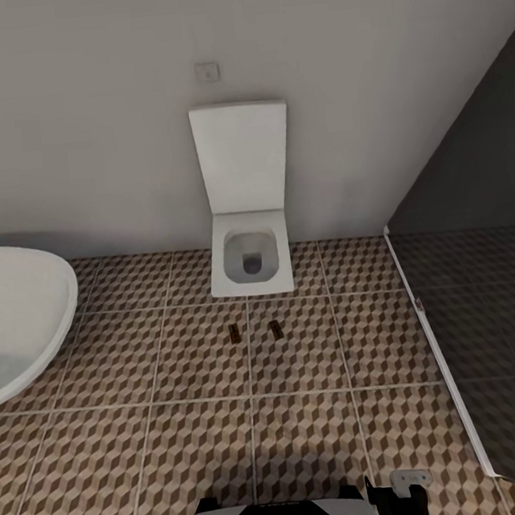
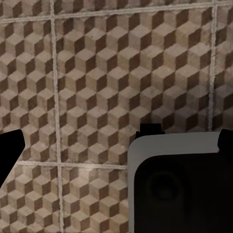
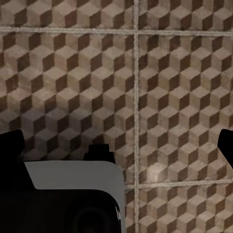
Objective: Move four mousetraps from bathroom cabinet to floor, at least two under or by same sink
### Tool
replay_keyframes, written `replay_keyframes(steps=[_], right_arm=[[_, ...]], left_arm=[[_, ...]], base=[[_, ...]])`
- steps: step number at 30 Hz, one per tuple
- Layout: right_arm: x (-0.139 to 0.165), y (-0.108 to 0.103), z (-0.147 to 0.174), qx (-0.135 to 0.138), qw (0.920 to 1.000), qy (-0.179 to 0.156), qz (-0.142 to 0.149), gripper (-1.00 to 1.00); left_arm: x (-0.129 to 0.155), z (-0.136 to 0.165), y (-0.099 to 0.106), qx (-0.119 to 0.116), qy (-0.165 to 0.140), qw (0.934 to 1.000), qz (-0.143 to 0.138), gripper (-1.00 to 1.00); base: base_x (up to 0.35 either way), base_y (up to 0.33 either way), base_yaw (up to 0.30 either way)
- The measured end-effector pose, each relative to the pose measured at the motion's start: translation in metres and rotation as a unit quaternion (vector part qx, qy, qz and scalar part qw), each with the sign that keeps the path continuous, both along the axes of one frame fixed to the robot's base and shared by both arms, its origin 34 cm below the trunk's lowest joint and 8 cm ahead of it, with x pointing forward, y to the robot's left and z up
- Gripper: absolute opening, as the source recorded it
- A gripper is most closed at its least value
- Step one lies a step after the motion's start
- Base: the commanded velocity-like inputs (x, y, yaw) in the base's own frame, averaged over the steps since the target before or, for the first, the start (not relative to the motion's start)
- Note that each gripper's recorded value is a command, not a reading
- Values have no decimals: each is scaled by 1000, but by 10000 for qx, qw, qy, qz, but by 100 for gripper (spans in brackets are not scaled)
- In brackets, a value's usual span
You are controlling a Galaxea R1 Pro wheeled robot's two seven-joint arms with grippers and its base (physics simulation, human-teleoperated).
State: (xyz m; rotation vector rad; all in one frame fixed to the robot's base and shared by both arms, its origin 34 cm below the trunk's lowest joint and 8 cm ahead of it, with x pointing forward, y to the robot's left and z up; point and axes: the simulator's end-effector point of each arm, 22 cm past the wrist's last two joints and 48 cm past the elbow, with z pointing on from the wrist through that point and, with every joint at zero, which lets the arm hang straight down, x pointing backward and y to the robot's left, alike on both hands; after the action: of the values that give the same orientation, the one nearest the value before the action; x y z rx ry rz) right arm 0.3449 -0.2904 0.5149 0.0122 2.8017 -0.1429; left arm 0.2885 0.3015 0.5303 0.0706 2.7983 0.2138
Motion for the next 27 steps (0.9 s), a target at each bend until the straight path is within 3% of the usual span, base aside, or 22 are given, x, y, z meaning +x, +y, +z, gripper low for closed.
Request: replay_keyframes(steps=[27], right_arm=[[19,1,10,7,9998,-219,0,100]], left_arm=[[19,7,-1,-7,-215,9998,3,100]], base=[[0,0,0]])
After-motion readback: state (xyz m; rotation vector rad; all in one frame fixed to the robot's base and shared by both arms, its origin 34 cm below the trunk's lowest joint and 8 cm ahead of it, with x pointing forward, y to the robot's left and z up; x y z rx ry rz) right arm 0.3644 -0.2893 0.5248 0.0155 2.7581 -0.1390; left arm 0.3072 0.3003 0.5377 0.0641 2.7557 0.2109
